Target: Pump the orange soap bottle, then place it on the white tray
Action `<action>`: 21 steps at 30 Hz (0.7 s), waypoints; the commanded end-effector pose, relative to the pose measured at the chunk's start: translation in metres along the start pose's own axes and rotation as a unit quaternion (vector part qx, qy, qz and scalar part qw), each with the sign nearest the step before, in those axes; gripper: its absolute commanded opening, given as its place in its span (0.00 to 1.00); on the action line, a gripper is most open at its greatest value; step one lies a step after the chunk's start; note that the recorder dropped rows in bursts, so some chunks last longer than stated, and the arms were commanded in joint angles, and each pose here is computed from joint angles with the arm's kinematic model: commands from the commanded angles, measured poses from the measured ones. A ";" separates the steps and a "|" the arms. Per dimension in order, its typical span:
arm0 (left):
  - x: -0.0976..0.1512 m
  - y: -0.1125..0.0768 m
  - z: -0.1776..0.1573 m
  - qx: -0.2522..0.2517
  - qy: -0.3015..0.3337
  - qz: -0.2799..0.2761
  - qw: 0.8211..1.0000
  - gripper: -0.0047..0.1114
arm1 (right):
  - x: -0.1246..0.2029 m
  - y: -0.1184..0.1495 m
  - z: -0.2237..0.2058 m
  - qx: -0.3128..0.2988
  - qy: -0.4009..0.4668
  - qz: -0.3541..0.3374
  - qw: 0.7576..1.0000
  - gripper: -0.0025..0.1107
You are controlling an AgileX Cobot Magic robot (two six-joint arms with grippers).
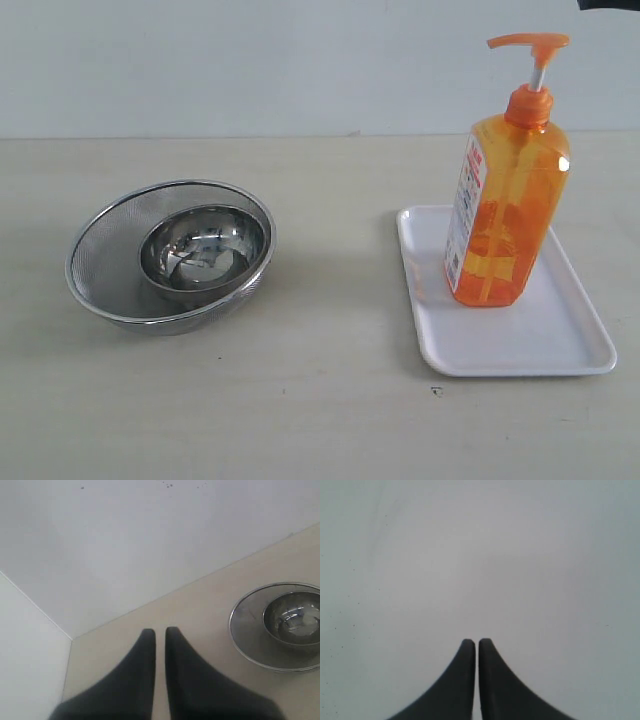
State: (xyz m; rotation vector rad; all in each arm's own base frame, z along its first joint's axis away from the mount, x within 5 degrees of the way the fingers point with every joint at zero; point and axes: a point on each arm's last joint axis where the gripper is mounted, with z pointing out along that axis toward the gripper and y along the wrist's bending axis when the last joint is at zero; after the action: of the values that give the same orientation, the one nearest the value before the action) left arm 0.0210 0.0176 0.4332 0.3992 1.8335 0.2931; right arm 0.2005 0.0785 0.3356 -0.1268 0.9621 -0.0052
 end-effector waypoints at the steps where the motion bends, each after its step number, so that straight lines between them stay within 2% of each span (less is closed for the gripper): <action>1: 0.001 0.000 0.000 -0.002 -0.005 -0.005 1.000 0.08 | -0.002 -0.002 0.001 0.006 -0.004 -0.001 1.000 0.02; 21: 0.001 0.000 0.000 -0.002 -0.005 -0.005 1.000 0.08 | -0.002 -0.002 0.001 0.005 -0.003 0.002 1.000 0.02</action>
State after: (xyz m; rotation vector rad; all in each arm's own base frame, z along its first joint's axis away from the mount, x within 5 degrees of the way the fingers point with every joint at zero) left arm 0.0210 0.0176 0.4332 0.3992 1.8335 0.2931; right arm 0.2005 0.0785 0.3356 -0.1257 0.9622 -0.0031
